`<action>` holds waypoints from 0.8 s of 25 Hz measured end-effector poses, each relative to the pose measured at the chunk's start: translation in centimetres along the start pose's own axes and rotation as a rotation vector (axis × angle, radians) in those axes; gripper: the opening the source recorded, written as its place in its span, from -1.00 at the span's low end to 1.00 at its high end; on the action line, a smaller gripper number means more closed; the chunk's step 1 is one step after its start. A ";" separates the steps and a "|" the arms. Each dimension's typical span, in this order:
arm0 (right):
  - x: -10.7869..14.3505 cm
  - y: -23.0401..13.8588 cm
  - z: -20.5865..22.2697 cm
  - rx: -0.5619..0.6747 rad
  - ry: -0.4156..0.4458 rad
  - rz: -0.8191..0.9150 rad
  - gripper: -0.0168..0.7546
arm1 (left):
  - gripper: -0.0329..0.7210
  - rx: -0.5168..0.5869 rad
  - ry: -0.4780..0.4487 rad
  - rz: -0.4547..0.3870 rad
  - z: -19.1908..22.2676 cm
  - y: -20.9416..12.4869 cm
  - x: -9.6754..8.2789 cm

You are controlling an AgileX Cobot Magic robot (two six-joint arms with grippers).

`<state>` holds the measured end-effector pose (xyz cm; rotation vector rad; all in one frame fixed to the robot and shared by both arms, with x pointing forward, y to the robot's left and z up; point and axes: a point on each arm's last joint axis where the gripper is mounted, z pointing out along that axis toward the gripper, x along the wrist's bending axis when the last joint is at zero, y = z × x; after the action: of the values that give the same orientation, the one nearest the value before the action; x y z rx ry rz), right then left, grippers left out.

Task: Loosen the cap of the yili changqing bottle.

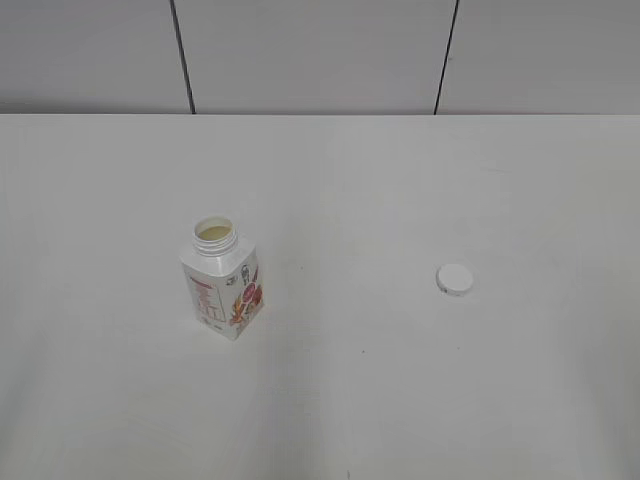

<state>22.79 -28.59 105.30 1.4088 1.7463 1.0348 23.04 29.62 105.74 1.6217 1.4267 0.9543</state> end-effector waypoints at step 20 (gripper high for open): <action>-0.1 0.0 0.0 -0.003 -0.007 0.003 0.56 | 0.30 0.000 0.000 0.000 0.0 0.0 0.0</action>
<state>22.81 -28.64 105.32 1.4115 1.7376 1.0330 23.04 29.62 105.74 1.6217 1.4267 0.9543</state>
